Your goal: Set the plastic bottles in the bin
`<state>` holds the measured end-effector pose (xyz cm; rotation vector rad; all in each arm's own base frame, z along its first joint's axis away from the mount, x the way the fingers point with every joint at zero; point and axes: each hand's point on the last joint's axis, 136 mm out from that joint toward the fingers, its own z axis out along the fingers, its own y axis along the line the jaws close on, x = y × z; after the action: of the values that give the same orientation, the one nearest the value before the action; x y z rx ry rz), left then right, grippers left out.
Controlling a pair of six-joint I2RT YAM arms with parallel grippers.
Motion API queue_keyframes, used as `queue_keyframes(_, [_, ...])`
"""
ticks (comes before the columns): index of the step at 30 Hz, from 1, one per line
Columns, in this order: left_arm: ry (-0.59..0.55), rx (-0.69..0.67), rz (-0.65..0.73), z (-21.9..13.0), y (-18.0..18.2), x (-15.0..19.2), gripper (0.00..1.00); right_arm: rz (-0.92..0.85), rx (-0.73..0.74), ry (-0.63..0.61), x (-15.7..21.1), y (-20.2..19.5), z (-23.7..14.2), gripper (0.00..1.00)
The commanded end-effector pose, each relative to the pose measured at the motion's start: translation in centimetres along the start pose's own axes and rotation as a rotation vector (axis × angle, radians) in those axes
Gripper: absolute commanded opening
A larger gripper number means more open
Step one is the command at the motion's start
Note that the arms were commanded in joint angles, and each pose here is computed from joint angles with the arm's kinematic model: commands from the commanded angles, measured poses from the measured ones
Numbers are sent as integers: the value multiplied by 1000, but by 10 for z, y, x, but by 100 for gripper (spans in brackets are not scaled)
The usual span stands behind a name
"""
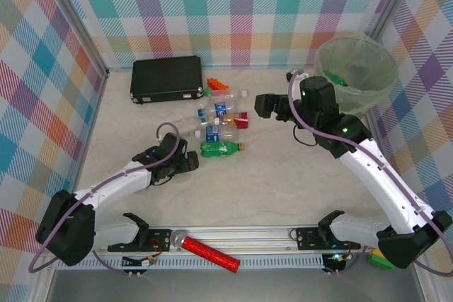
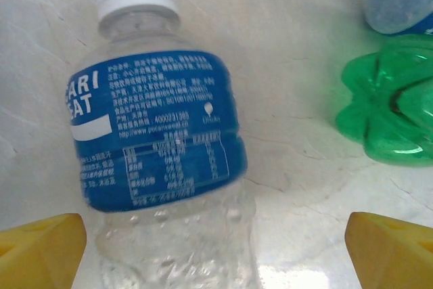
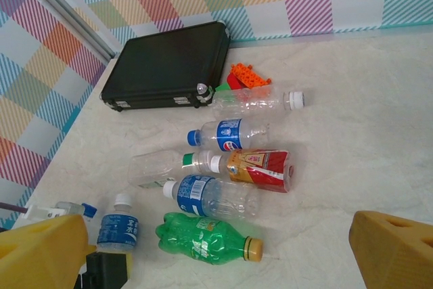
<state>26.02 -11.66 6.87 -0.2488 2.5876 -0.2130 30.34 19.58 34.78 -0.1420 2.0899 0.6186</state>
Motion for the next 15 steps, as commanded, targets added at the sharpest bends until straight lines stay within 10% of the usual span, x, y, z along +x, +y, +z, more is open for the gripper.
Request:
queue_keyframes(1, [55,-18,-32,3,9,16,95,11,-44,-27,-4,9,-3,99])
queue_keyframes(15, [129,-116,-103,24,22,33,84,16,-62,-12,0,11,-3,99])
